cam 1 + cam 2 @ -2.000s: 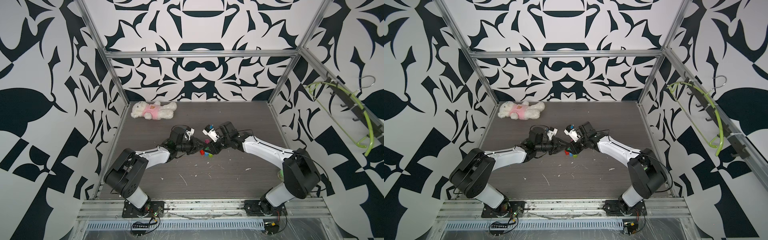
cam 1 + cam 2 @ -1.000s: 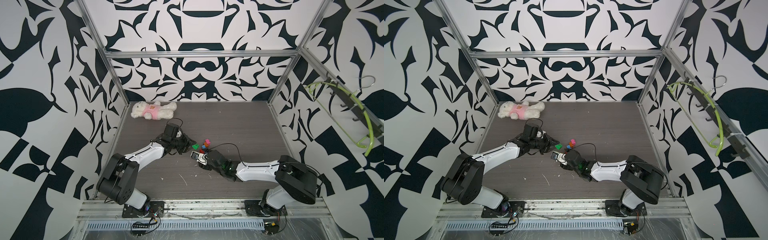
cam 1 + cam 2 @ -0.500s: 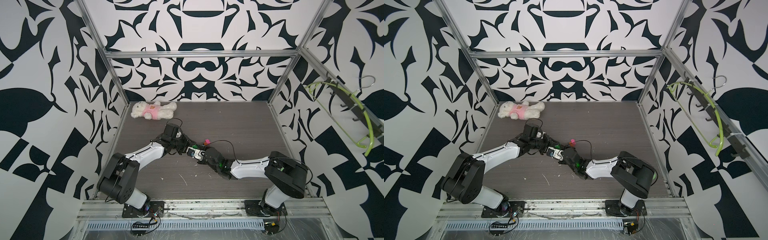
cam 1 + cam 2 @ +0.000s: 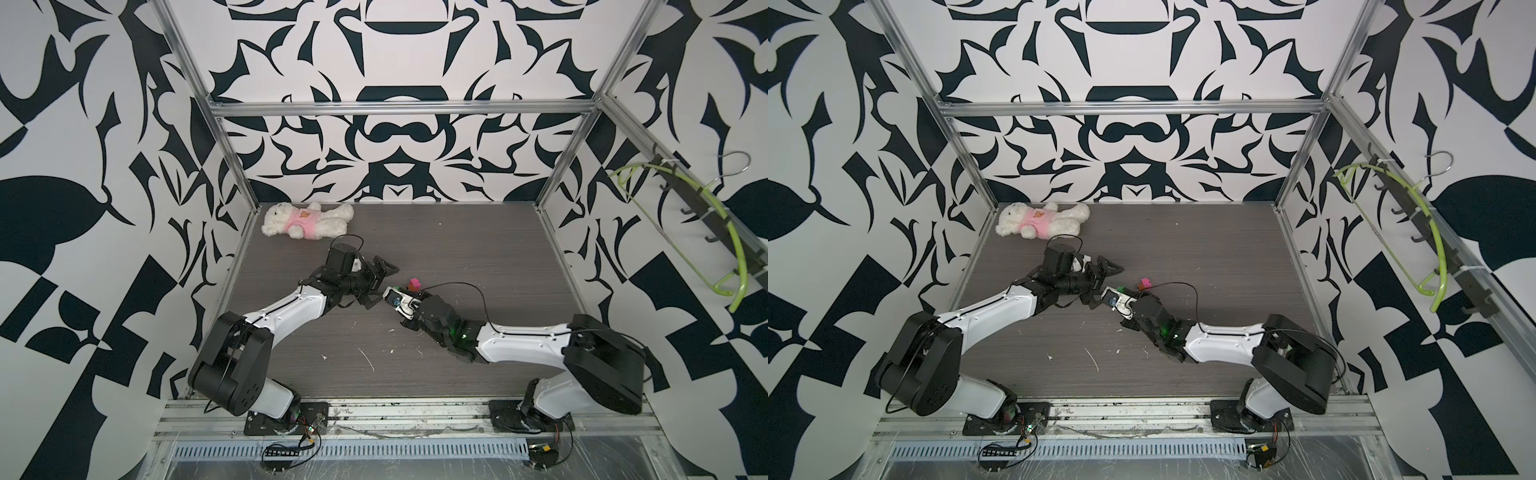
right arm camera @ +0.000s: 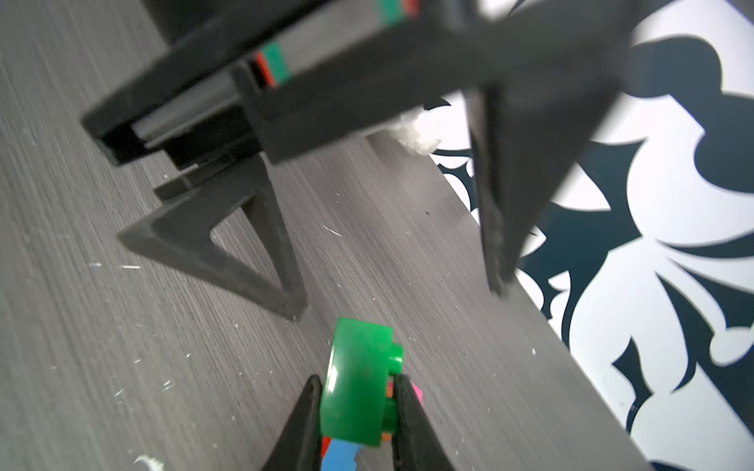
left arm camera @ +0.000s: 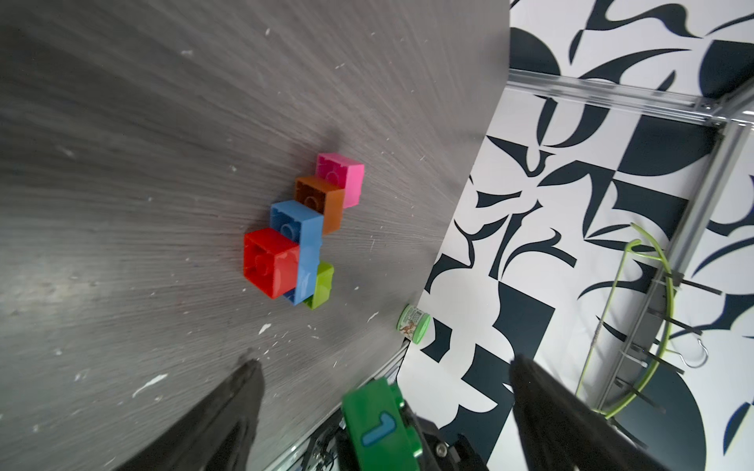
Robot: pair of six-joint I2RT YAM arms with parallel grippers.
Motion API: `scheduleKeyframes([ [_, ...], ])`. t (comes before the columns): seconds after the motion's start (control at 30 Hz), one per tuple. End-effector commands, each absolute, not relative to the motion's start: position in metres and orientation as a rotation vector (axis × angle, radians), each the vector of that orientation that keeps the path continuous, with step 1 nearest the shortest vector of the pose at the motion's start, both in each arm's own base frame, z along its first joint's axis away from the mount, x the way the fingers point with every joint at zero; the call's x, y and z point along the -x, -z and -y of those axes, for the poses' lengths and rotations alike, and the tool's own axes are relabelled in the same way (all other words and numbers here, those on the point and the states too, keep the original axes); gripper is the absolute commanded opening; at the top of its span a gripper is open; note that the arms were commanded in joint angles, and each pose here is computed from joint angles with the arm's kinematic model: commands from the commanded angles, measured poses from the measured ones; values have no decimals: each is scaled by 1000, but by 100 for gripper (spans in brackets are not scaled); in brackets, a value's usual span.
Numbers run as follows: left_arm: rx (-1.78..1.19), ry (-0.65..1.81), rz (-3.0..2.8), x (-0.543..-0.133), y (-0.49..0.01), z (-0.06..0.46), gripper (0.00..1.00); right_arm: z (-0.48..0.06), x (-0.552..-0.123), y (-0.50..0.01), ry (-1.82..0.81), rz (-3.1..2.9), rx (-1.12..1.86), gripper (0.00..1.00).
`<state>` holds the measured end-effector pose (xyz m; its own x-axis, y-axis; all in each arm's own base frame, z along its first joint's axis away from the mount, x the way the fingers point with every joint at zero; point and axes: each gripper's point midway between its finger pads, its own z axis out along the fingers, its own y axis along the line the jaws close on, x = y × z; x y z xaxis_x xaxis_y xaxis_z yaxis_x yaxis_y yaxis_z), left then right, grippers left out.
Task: Assemble the letter v with lego
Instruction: Pick up the lego brick from the center of the board, then assemble the lego brick with the lego brick.
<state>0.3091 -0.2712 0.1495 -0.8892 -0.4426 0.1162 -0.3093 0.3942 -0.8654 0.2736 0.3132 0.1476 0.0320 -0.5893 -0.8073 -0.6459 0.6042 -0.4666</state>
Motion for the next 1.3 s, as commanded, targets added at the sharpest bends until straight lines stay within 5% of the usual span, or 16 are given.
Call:
scheduleKeyframes([
  [0.0,632,1516,-2420,-317,-154,259,100,-280,-267,-143,-140,-1805,861,10],
  [0.5,428,1214,-2396,-330,-123,230,99,-183,-255,-86,-120,-2256,456,7],
  [1.27,374,1267,-2443,-322,-96,254,99,-218,-266,-44,-201,-2357,498,8],
])
